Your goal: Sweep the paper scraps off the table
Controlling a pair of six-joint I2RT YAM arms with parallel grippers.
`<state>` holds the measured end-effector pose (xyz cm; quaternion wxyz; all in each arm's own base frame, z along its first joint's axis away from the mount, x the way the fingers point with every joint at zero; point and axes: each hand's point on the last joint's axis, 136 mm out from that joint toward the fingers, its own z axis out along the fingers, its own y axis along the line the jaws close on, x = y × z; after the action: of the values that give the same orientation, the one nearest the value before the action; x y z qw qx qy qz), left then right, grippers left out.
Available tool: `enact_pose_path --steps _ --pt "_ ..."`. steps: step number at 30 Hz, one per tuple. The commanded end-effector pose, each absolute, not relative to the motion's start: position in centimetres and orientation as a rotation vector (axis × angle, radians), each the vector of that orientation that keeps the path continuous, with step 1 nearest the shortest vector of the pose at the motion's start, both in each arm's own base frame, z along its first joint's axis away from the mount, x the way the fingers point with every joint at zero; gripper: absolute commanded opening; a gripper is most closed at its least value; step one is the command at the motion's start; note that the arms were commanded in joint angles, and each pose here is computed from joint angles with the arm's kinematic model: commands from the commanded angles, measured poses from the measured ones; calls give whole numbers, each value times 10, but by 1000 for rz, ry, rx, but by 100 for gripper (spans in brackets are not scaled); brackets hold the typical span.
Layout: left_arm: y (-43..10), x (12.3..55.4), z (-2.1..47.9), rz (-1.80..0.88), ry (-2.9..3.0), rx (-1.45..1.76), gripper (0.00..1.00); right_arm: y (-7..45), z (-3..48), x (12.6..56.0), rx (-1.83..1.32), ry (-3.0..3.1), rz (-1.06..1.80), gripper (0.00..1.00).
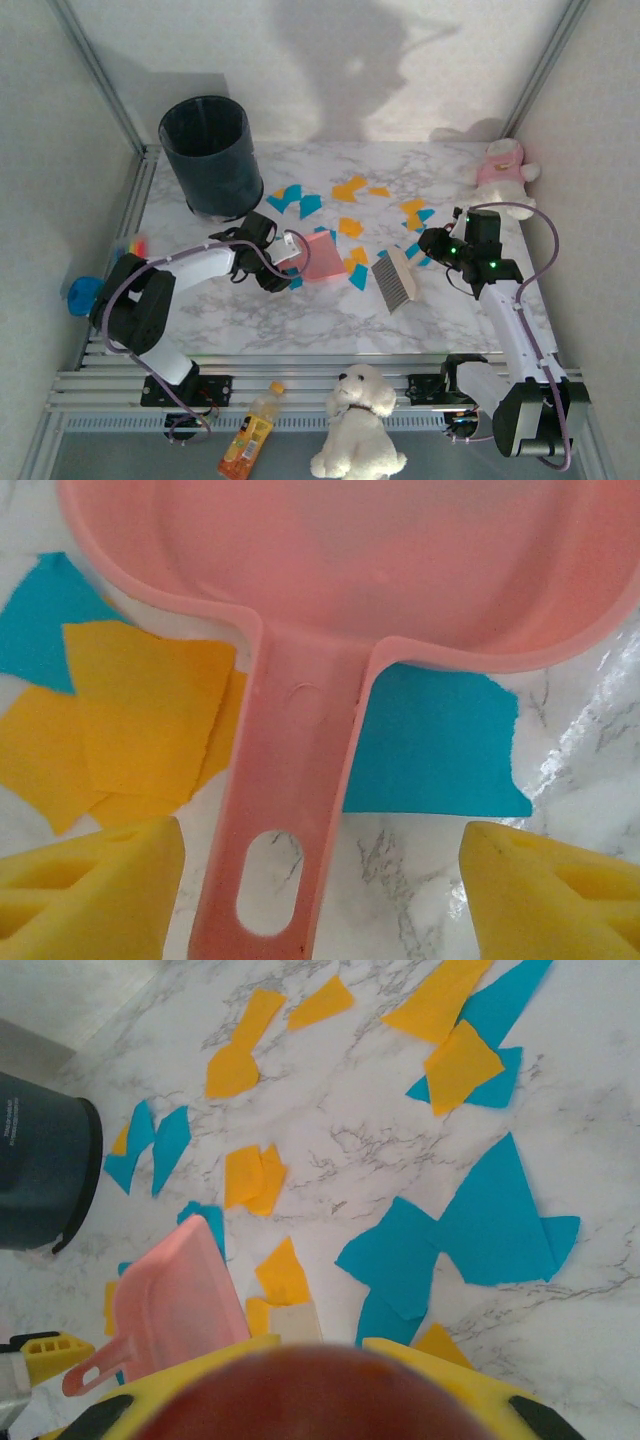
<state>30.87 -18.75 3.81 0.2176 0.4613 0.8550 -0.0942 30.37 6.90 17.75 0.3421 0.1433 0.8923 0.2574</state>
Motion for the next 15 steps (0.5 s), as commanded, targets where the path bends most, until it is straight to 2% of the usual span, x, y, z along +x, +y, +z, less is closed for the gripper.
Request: enact_pose_path --steps 1,6,15 --pt "-196 319 42 -292 2311 1297 68 69 185 304 363 2296 684 4" --pt "-197 319 31 -309 2338 1320 62 69 184 303 364 2301 677 4" --pt "-201 316 27 -348 2360 1337 40 68 182 304 365 2310 671 4"
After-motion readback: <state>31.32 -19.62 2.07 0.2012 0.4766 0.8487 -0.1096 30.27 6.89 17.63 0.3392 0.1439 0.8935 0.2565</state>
